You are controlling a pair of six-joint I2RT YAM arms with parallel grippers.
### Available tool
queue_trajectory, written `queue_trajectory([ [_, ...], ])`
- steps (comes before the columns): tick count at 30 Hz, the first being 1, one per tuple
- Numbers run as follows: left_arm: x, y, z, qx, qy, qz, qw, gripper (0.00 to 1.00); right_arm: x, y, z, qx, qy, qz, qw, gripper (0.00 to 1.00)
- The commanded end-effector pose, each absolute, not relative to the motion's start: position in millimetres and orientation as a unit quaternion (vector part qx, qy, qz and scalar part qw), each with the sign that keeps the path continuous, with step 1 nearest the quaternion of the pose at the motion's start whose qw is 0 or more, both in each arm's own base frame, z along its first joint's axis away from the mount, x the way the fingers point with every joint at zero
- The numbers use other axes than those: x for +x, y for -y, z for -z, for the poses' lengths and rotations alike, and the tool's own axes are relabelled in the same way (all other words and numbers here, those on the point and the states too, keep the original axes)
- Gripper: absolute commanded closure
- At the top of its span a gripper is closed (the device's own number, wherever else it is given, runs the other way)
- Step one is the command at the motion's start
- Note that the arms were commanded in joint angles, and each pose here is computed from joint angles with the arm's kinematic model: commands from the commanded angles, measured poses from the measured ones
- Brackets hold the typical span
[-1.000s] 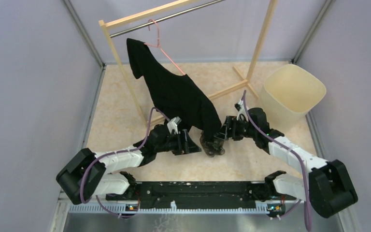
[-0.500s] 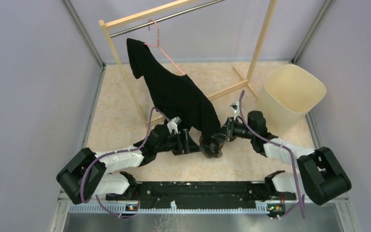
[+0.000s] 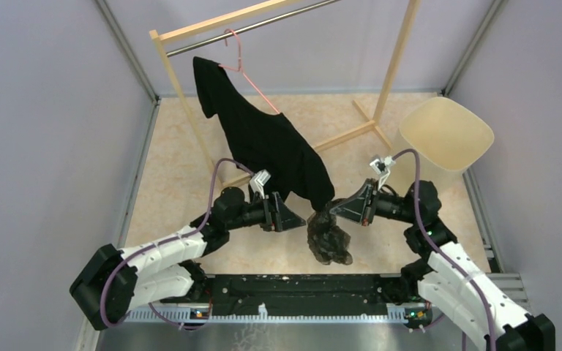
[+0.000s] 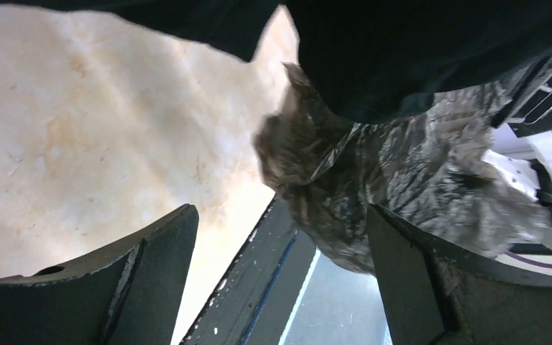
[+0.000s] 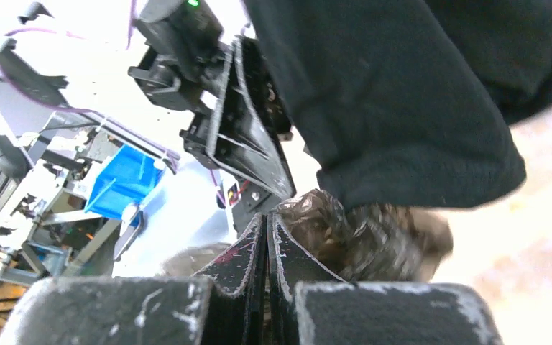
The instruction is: Put the trash bags into the trash bin
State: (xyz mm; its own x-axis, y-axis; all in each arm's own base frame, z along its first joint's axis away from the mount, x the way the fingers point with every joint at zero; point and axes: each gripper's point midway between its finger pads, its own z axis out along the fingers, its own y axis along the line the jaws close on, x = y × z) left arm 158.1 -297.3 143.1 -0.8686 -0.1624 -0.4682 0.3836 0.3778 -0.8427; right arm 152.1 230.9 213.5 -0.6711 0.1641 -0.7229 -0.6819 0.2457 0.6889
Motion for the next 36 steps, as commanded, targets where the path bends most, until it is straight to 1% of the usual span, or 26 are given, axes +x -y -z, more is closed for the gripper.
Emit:
queue_trajectory([
  [1, 158.6, 303.4, -199.5, 0.13, -0.727, 0.598, 0.311, 0.09, 133.8, -233.0, -262.7, -0.237, -0.653, -0.611, 0.379, 1.0],
  [4, 146.9, 302.5, -219.6, 0.165, -0.695, 0.62, 0.324, 0.09, 119.8, -234.9, -282.7, -0.265, -0.618, -0.638, 0.374, 1.0],
  [8, 124.9, 300.5, -241.3, 0.211, -0.649, 0.656, 0.323, 0.02, 109.1, -237.7, -297.2, -0.288, -0.595, -0.652, 0.371, 1.0],
  [11, 118.5, 300.5, -243.7, 0.221, -0.638, 0.667, 0.315, 0.02, 111.6, -241.4, -299.2, -0.284, -0.597, -0.653, 0.37, 1.0],
  [16, 120.5, 303.9, -243.1, 0.215, -0.649, 0.662, 0.306, 0.02, 134.6, -249.3, -280.3, -0.244, -0.639, -0.626, 0.376, 1.0],
  [20, 136.5, 314.5, -226.4, 0.194, -0.709, 0.605, 0.305, 0.02, 138.9, -260.5, -266.5, -0.233, -0.65, -0.63, 0.356, 1.0],
  [24, 139.8, 327.9, -205.3, 0.184, -0.753, 0.565, 0.282, 0.03, 142.3, -269.7, -253.6, -0.227, -0.668, -0.618, 0.346, 1.0],
  [25, 140.7, 330.1, -202.0, 0.182, -0.758, 0.56, 0.28, 0.07, 143.9, -270.0, -250.7, -0.225, -0.674, -0.612, 0.347, 1.0],
  [27, 147.5, 330.6, -189.8, 0.168, -0.777, 0.538, 0.279, 0.22, 148.7, -268.7, -245.2, -0.219, -0.685, -0.599, 0.352, 1.0],
  [30, 158.7, 318.7, -168.8, 0.138, -0.816, 0.485, 0.283, 0.53, 156.4, -263.9, -234.9, -0.204, -0.711, -0.569, 0.358, 1.0],
  [31, 160.9, 314.5, -165.8, 0.131, -0.821, 0.475, 0.288, 0.6, 158.9, -262.2, -233.8, -0.2, -0.717, -0.561, 0.362, 1.0],
  [33, 163.2, 305.8, -159.1, 0.122, -0.826, 0.461, 0.301, 0.7, 160.4, -259.8, -231.8, -0.197, -0.727, -0.549, 0.362, 1.0],
  [36, 166.2, 293.8, -151.7, 0.104, -0.832, 0.443, 0.317, 0.8, 163.8, -254.3, -229.6, -0.188, -0.739, -0.531, 0.371, 1.0],
])
